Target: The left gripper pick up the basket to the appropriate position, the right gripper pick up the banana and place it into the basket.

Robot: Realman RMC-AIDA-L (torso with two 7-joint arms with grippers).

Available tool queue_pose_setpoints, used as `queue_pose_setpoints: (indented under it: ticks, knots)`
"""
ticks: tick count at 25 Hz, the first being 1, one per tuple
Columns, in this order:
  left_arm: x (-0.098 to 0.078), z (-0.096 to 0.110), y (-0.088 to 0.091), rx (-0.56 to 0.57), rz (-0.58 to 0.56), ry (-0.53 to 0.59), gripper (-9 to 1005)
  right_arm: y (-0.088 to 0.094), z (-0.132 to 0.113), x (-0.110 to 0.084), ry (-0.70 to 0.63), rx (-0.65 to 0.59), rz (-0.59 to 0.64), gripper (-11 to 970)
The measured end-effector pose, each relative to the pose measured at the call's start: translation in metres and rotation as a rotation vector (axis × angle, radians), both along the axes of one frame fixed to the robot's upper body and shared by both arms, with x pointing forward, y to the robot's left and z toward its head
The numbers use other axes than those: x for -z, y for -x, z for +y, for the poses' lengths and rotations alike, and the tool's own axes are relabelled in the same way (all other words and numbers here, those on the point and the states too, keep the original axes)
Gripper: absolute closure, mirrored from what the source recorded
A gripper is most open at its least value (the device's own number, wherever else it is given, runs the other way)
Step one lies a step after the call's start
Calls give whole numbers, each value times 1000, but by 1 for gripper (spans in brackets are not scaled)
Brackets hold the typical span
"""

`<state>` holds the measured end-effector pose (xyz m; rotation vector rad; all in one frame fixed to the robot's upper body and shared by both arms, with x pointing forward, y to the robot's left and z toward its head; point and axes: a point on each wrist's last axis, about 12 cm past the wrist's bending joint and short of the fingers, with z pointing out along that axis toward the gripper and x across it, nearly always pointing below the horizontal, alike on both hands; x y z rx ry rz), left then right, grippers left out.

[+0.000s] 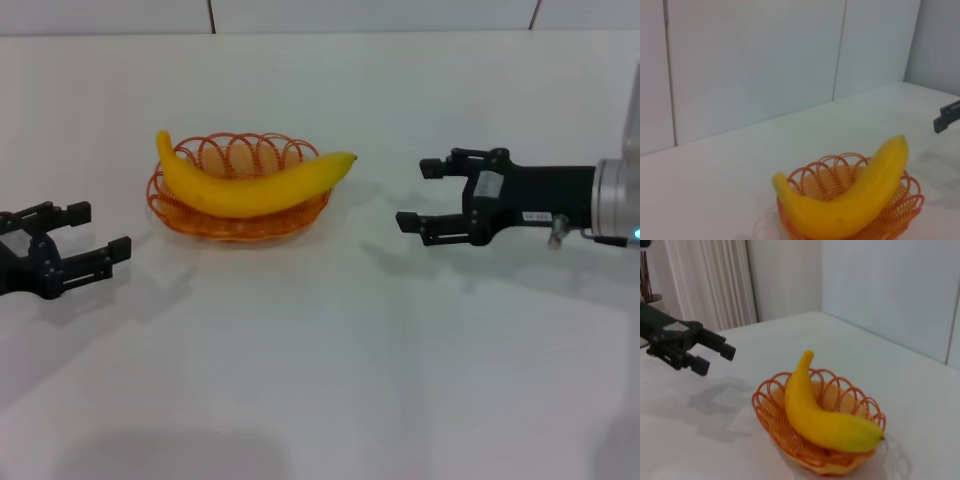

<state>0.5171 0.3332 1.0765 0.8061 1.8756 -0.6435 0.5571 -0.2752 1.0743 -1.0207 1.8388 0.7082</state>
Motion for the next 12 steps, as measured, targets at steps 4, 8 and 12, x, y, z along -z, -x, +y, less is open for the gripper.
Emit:
queue_pose_setpoints:
  ticks: [4, 8, 12]
  knots:
    - [0, 0, -1, 4, -4, -3, 224, 2, -2, 3, 3, 8, 2, 108]
    - [-1, -1, -2, 7, -9, -5, 224, 3, -2, 6, 5, 9, -1, 108]
    - [-2, -2, -3, 10, -12, -5, 224, 4, -1, 7, 4, 5, -12, 108]
